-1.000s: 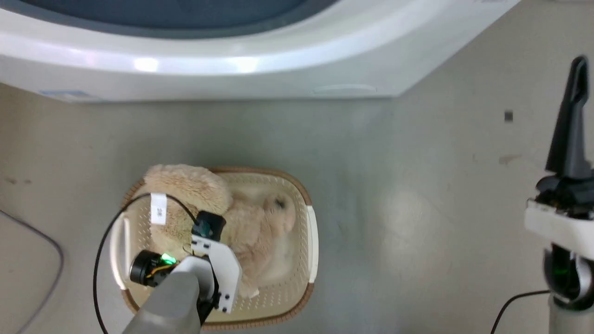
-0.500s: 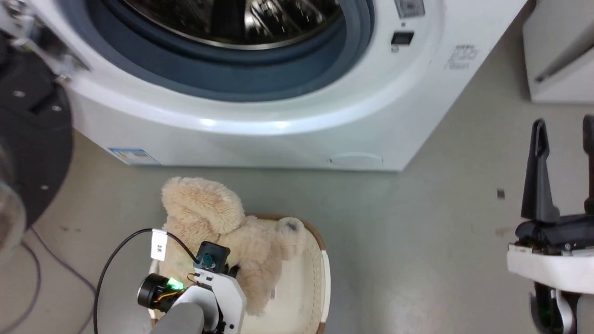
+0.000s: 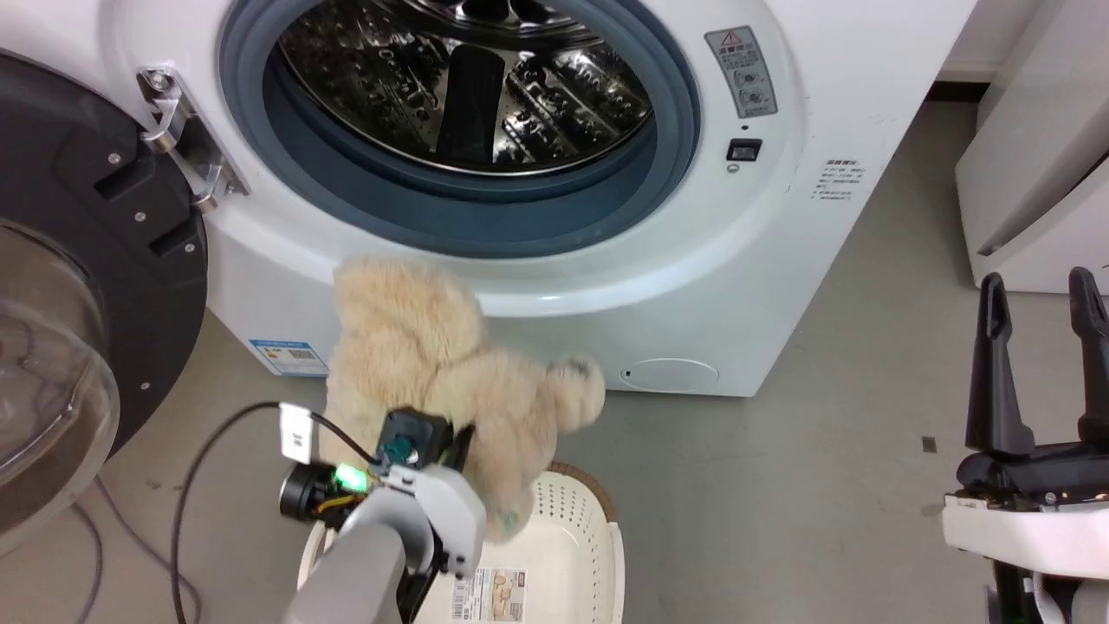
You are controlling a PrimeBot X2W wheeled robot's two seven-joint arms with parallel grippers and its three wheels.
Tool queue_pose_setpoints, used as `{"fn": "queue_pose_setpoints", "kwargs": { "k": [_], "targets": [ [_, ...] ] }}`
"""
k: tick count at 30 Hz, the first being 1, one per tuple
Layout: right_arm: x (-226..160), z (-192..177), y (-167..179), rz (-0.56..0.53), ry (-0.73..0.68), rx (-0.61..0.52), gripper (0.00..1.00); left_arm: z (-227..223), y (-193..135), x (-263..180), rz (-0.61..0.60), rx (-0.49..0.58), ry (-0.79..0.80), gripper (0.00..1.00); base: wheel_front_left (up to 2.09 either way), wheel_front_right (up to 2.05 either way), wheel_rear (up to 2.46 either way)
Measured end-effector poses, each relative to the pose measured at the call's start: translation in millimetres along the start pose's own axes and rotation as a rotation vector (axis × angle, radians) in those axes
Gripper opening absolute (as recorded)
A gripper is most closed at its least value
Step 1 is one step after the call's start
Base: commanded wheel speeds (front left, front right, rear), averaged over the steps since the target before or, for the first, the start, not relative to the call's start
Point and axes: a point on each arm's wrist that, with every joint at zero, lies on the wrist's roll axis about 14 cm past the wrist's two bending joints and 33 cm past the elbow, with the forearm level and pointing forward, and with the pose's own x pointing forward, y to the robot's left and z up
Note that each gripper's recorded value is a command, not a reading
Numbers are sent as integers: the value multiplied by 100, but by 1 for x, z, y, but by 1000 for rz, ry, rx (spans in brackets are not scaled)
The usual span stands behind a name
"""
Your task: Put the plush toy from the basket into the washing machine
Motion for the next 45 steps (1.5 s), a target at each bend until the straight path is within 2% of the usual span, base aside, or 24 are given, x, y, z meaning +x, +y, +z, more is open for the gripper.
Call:
{"fn": "queue_pose_setpoints", "kwargs": {
  "k": [4, 15, 21, 30, 45],
  "targets": [
    [-3, 4, -5, -14, -6, -3, 100, 32, 1, 4, 15, -15, -102, 0, 0, 0, 0],
    [-7, -4, -15, -44, 20, -3, 100, 84, 6, 24, 42, -39, -247, 0, 0, 0, 0],
    [0, -13, -25, -66, 27, -15, 100, 128, 25, 52, 78, -37, -338, 0, 0, 0, 0],
    [12, -39, -46, -110, 60, -29, 100, 166, 51, 105, 115, -13, -405, 0, 0, 0, 0],
    [20, -98, -84, -186, 154, -50, 100, 191, 75, 223, 119, 25, -420, 0, 0, 0, 0]
  ]
}}
